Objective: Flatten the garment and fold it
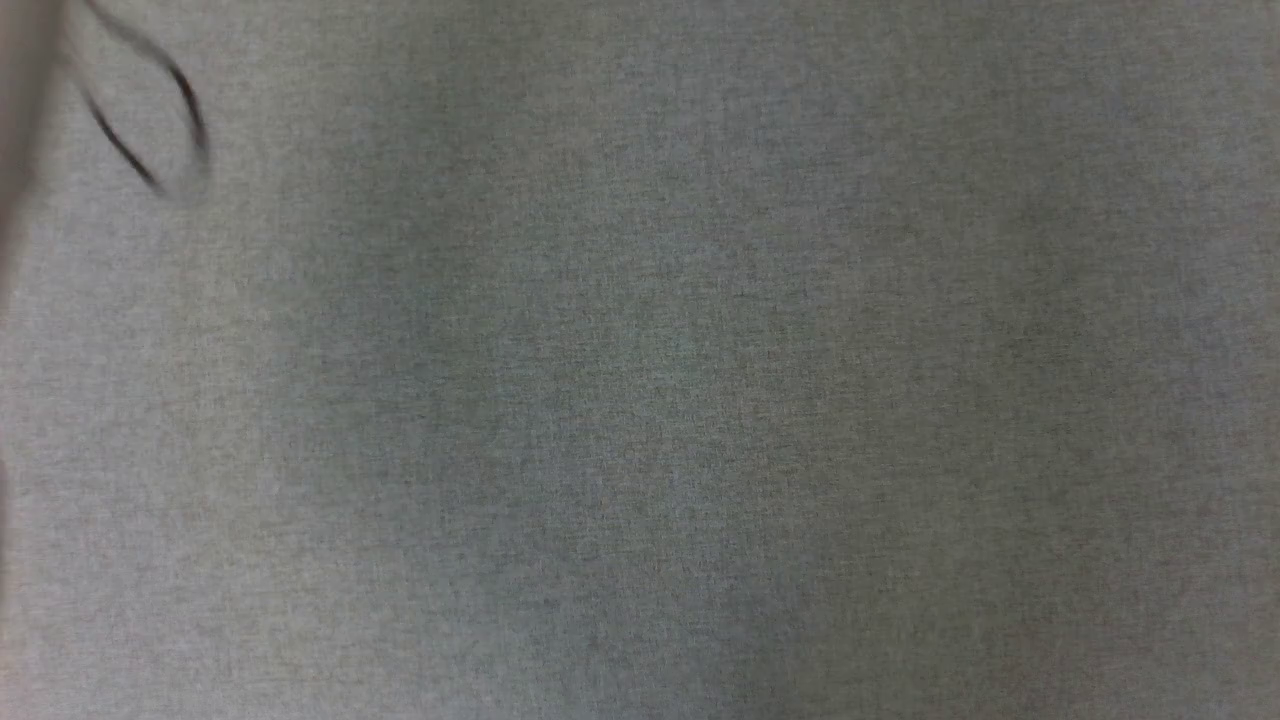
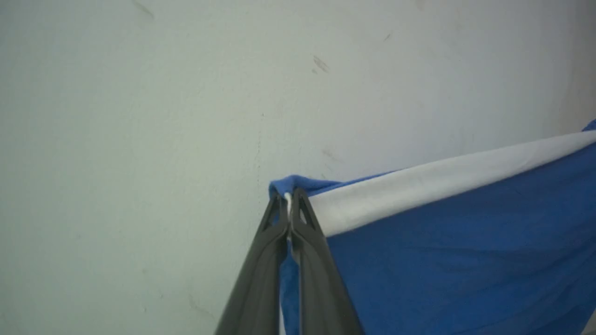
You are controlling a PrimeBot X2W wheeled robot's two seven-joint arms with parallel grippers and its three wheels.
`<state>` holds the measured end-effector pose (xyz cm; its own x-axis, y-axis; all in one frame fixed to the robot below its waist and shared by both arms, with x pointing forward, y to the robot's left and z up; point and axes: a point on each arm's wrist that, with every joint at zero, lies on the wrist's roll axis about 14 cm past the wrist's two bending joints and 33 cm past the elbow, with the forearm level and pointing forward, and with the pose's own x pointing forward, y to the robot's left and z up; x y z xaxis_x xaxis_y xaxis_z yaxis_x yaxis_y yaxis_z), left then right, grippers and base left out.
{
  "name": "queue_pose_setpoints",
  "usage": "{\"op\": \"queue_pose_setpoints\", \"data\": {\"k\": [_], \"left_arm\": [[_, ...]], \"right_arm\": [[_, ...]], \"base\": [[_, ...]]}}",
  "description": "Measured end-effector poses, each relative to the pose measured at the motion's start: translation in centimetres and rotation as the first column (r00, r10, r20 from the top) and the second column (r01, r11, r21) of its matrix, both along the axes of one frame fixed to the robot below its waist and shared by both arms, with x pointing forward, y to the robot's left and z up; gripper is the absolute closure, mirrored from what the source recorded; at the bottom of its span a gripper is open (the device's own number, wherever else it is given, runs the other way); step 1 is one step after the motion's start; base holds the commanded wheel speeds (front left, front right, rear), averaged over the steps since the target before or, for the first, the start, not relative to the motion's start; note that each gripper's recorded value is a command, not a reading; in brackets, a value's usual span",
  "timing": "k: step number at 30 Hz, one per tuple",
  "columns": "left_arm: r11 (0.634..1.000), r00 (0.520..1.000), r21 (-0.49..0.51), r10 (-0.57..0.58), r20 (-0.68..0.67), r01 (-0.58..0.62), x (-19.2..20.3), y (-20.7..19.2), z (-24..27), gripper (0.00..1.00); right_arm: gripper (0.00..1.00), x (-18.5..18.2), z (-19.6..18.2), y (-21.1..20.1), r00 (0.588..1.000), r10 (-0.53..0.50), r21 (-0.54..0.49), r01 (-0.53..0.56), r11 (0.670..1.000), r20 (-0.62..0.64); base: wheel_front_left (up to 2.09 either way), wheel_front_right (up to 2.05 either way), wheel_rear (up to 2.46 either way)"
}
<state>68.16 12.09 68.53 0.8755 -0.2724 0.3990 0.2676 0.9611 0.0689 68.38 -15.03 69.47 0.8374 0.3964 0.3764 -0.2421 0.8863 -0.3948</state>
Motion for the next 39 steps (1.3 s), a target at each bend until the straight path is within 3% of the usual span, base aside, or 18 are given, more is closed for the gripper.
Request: {"op": "queue_pose_setpoints", "data": {"k": [9,19,31,35,39], "left_arm": [[0.995,0.956,-0.085,0.028,-0.293,-0.055,-5.7,1.4,-13.1,1.0],[0.992,0.842,-0.059,0.06,-0.536,-0.108,-19.3,3.0,-22.9,1.0],[0.977,0.726,-0.06,0.111,-0.678,-0.206,-33.5,4.5,-25.5,1.0],[0.97,0.701,-0.057,0.13,-0.701,-0.236,-36.5,5.2,-25.6,1.0],[0.967,0.711,-0.056,0.144,-0.689,-0.25,-37.5,5.7,-24.9,1.0]], "right_arm": [[1.0,-7.0,-12.7,2.0,0.971,0.07,-0.041,-0.081,0.996,-0.227],[1.0,-19.4,-20.4,1.0,0.896,0.078,0.011,-0.081,0.997,-0.437],[1.0,-33.7,-24.9,-0.7,0.791,0.052,0.083,-0.001,0.997,-0.609],[1.0,-37.4,-25.6,-0.2,0.76,0.057,0.12,0.027,0.992,-0.647],[1.0,-38.5,-25.3,0.2,0.757,0.058,0.163,0.066,0.984,-0.651]], "base": [[0.0,0.0,0.0],[0.0,0.0,0.0],[0.0,0.0,0.0],[0.0,0.0,0.0],[0.0,0.0,0.0]]}}
